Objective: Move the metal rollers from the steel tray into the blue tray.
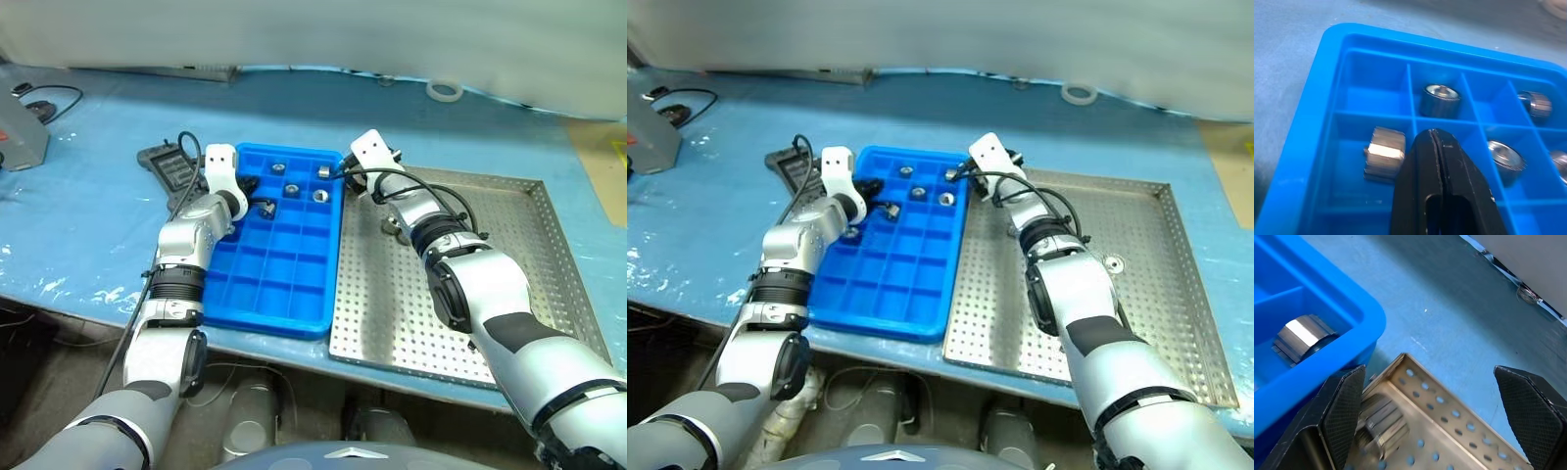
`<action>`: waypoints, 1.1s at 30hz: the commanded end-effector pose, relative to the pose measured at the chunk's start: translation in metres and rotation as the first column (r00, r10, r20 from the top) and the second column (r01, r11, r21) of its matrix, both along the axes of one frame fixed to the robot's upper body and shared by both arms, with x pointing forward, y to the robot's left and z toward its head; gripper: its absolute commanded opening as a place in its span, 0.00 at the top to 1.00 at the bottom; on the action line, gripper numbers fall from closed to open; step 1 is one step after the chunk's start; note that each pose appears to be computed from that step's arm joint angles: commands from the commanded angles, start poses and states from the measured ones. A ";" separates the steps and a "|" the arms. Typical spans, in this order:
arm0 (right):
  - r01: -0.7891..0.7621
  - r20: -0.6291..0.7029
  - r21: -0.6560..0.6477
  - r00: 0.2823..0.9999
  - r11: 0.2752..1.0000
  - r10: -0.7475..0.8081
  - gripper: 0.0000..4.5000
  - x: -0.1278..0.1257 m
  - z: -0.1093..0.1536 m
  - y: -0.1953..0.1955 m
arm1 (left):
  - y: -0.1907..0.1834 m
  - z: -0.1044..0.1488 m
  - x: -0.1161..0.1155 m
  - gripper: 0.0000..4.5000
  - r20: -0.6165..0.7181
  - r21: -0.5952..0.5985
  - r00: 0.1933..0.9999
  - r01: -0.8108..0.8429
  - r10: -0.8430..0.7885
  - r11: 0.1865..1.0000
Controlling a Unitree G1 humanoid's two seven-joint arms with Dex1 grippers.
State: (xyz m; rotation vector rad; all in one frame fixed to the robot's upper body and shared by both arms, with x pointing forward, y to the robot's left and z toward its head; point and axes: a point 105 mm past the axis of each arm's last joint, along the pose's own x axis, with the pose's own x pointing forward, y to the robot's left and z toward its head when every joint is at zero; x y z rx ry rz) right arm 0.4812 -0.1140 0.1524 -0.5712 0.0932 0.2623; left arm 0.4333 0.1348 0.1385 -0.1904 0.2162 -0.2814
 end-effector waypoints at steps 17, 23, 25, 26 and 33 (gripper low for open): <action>-0.216 -0.066 -0.012 0.974 0.976 0.215 0.01 -0.011 -0.013 0.028 | -0.011 0.008 -0.004 1.00 0.040 -0.007 0.998 0.038 -0.037 0.999; -0.272 -0.067 -0.104 0.962 0.957 0.266 0.01 -0.012 -0.009 0.028 | -0.012 0.007 -0.005 1.00 0.040 -0.008 0.998 0.045 -0.044 0.999; -0.303 -0.073 -0.090 0.952 0.949 0.297 0.01 -0.013 -0.005 0.028 | -0.012 0.006 -0.007 1.00 0.037 -0.008 0.998 0.045 -0.045 0.999; -0.337 -0.078 -0.090 0.941 0.937 0.330 0.01 -0.015 -0.003 0.030 | -0.012 0.005 -0.007 1.00 0.035 -0.008 0.998 0.045 -0.045 0.999; -0.376 -0.051 -0.146 0.927 0.915 0.372 0.01 -0.015 0.015 0.016 | -0.016 -0.002 -0.012 1.00 0.018 -0.005 0.998 0.052 -0.052 0.999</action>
